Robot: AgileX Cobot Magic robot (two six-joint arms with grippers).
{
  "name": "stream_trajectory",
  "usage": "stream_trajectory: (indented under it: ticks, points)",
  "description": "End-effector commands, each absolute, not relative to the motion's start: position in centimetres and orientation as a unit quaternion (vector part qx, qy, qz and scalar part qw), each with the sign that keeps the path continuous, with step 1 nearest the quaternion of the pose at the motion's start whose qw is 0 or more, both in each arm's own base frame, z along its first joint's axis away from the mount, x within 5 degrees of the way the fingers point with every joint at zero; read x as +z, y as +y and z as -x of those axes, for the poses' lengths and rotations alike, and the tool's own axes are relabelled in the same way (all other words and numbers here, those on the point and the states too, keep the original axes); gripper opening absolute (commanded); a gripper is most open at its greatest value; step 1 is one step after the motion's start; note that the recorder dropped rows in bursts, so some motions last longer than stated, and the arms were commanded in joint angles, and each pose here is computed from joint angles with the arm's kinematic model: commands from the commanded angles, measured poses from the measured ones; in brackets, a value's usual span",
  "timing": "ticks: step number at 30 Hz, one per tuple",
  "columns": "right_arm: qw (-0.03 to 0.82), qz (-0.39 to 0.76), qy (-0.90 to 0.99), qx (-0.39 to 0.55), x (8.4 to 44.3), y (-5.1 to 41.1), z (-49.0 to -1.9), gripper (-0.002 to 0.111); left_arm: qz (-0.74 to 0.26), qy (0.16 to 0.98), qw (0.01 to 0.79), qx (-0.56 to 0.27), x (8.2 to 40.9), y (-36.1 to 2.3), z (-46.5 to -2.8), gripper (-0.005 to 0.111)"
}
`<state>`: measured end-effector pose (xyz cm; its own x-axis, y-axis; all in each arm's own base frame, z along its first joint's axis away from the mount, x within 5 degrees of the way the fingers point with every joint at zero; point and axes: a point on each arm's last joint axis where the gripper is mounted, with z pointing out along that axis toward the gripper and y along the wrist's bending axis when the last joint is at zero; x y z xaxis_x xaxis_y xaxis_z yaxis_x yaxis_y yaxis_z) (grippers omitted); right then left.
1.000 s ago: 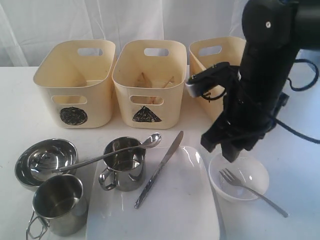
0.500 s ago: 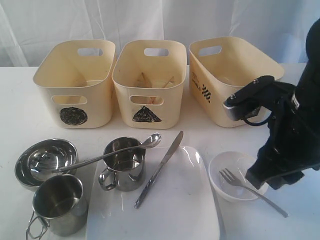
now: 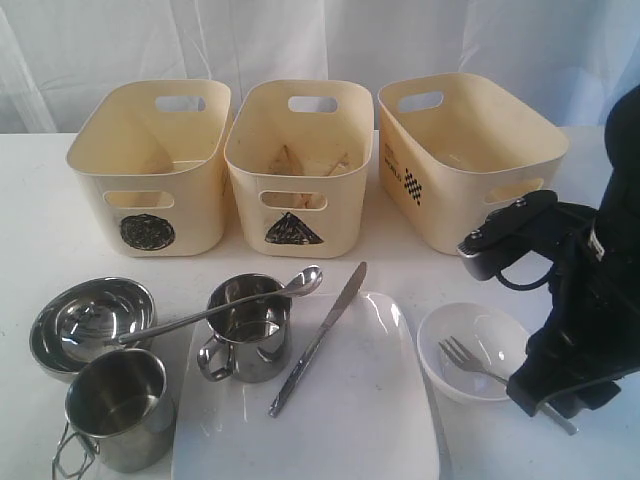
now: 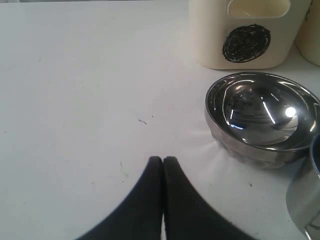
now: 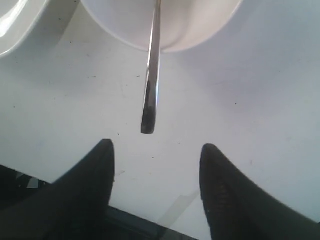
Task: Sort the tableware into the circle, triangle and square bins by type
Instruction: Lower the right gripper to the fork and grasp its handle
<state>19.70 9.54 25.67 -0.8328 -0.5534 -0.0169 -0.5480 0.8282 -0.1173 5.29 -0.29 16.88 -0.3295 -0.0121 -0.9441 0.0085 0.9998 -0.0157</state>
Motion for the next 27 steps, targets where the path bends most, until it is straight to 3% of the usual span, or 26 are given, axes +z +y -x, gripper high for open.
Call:
stream_trajectory:
  ticks: [1,27]
  points:
    - [0.008,0.274,0.961,-0.036,25.1,9.7,-19.8,0.050,0.002,0.813,0.583,-0.013,16.9,-0.3,-5.3,0.000]
    - [-0.094,0.278,0.955,-0.049,18.5,11.4,-22.5,0.050,0.002,0.813,0.583,-0.013,16.9,-0.3,-5.3,0.000]
